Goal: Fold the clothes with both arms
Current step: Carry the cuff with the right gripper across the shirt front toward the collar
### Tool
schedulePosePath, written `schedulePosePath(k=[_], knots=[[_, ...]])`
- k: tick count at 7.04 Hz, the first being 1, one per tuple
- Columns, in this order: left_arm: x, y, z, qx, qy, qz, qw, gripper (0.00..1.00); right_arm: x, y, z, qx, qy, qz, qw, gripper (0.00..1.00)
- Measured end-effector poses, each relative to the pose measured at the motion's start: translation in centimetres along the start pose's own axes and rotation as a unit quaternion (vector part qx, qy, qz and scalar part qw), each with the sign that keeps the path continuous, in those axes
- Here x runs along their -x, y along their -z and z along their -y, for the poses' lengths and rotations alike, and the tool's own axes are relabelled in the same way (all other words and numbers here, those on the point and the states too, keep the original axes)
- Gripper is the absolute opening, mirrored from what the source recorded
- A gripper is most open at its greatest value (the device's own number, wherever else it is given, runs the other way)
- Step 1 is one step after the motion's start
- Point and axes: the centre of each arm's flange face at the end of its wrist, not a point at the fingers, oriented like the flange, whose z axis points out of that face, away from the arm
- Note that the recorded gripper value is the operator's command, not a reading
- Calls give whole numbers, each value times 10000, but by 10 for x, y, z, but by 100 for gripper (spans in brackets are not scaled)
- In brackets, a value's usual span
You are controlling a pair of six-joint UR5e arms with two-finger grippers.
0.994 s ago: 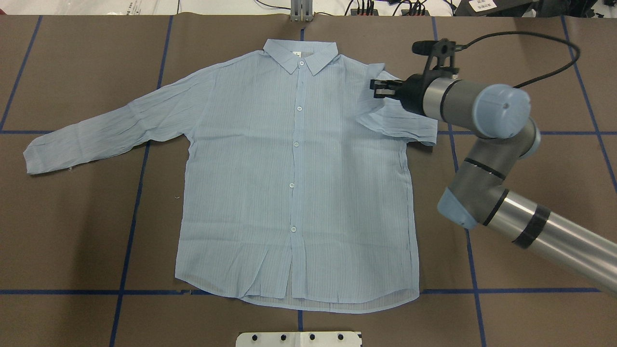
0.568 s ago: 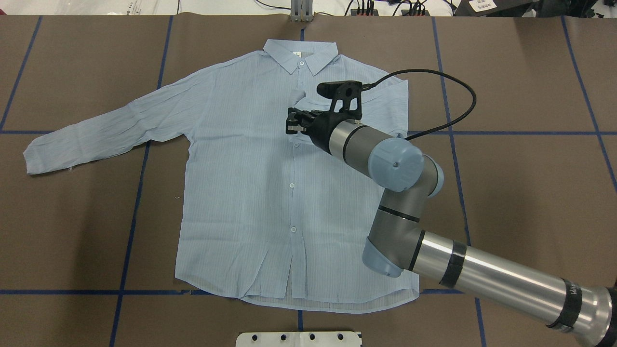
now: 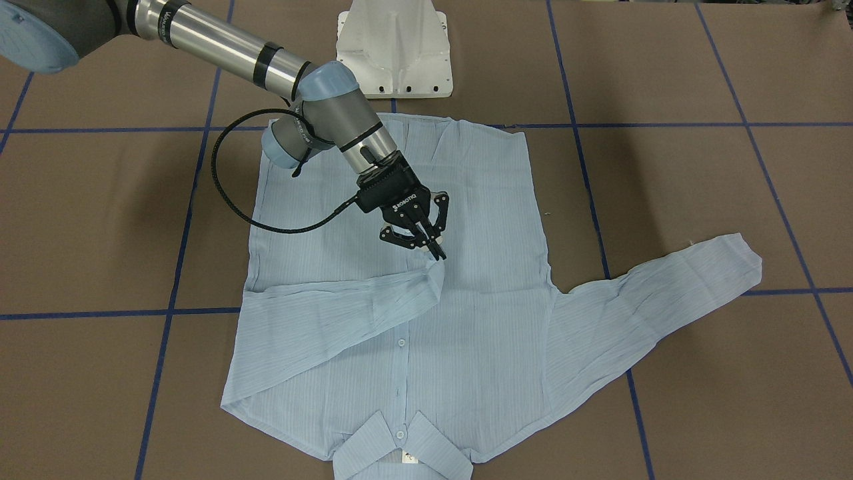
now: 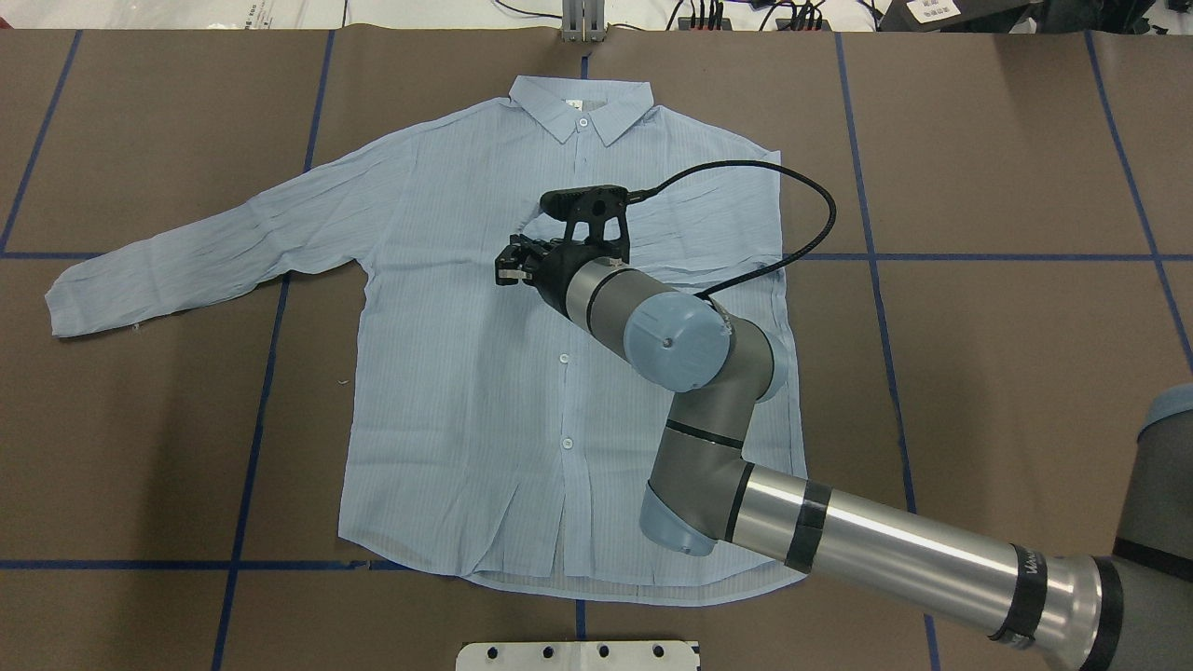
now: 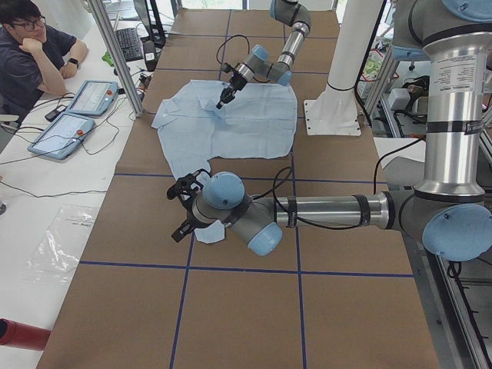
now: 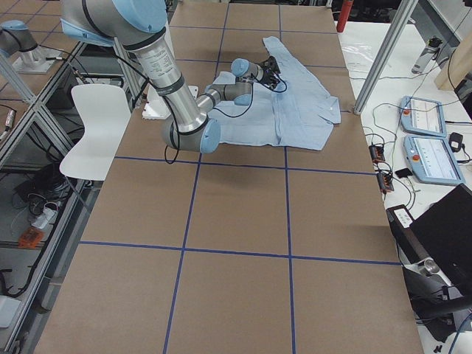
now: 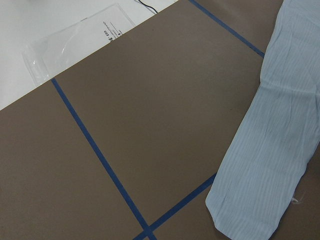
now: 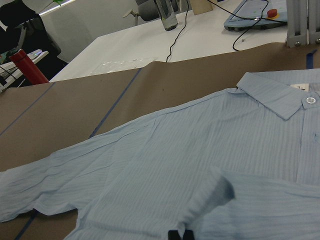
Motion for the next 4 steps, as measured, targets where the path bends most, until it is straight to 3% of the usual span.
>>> schedulePosePath(k=[2, 4], knots=[[1, -1, -2, 16, 17, -3, 10000, 100, 35, -12, 13, 172, 58, -280, 9994, 94], [2, -3, -4, 34, 35, -9, 10000, 100, 43, -16, 16, 259, -68, -460, 9986, 100]])
